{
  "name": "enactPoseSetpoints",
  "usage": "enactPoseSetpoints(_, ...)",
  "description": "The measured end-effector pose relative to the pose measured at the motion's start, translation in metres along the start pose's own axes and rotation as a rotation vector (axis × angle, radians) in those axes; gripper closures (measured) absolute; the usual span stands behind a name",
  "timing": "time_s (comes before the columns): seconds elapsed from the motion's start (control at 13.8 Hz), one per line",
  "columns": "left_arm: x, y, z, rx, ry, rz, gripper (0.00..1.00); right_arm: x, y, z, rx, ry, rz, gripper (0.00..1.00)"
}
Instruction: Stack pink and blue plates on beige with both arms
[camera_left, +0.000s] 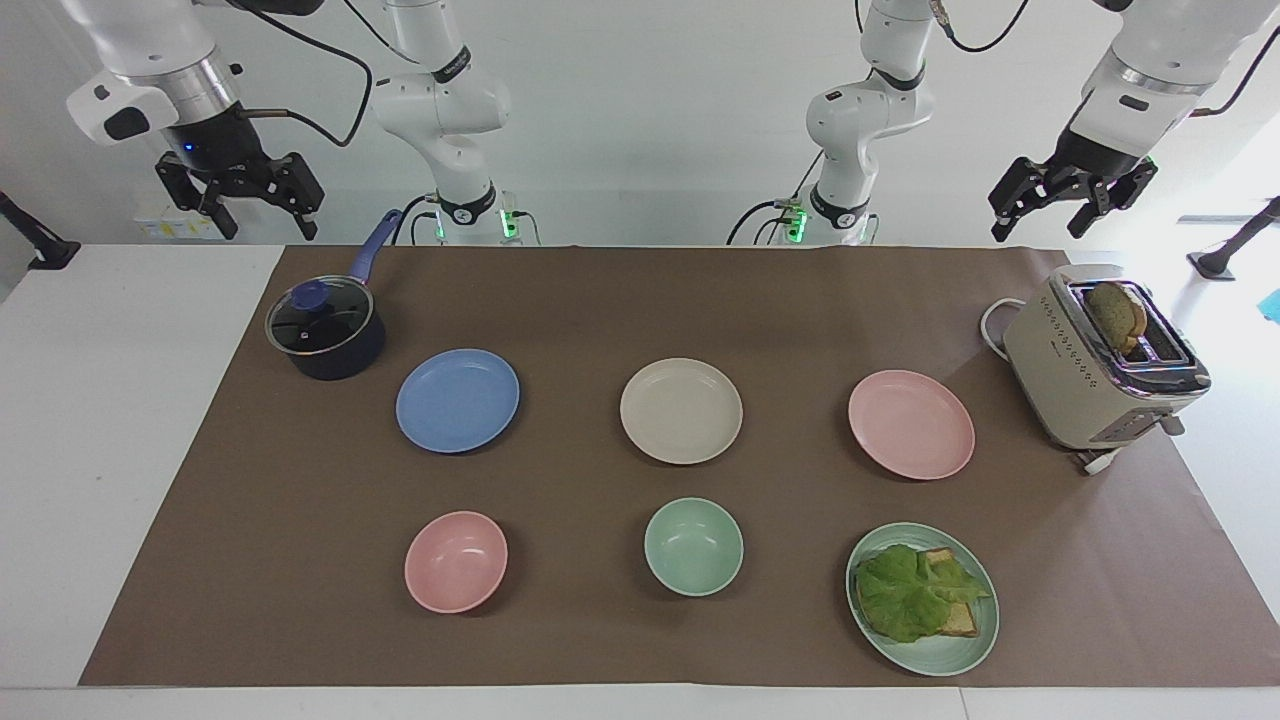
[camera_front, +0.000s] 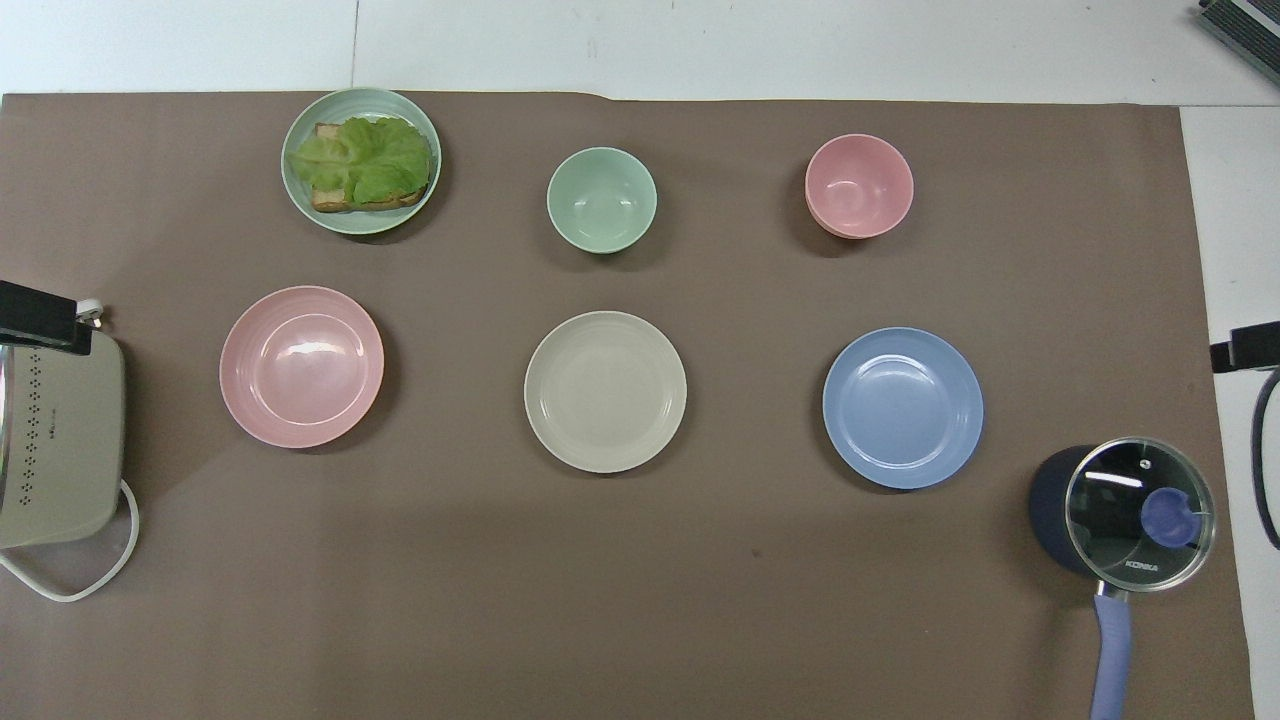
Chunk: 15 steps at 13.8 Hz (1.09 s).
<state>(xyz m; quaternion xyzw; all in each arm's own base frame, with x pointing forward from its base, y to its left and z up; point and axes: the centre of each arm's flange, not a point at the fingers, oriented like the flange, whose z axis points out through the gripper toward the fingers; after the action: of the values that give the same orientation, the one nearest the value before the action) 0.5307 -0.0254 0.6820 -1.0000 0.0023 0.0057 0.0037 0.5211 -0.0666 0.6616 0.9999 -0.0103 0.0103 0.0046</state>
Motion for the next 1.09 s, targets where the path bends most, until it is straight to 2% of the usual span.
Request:
enactPoseSetpoints(0.36,0.000,-0.002,0.004,0.001,-0.009,-0.003,0.00,0.000,0.000,0.000,0.000,0.000,0.000,0.00)
enactPoseSetpoints(0.51,0.003,-0.005,0.026,0.003,-0.039,-0.011,0.00,0.000,0.000,0.000,0.000,0.000,0.000,0.00)
enactPoseSetpoints(0.87,0.019,-0.014,0.168,0.001,-0.077,-0.026,0.00,0.000,0.000,0.000,0.000,0.000,0.000,0.00)
enactPoseSetpoints(1.09,0.016,-0.036,0.222,-0.004,-0.070,-0.065,0.00,0.000,0.000,0.000,0.000,0.000,0.000,0.00)
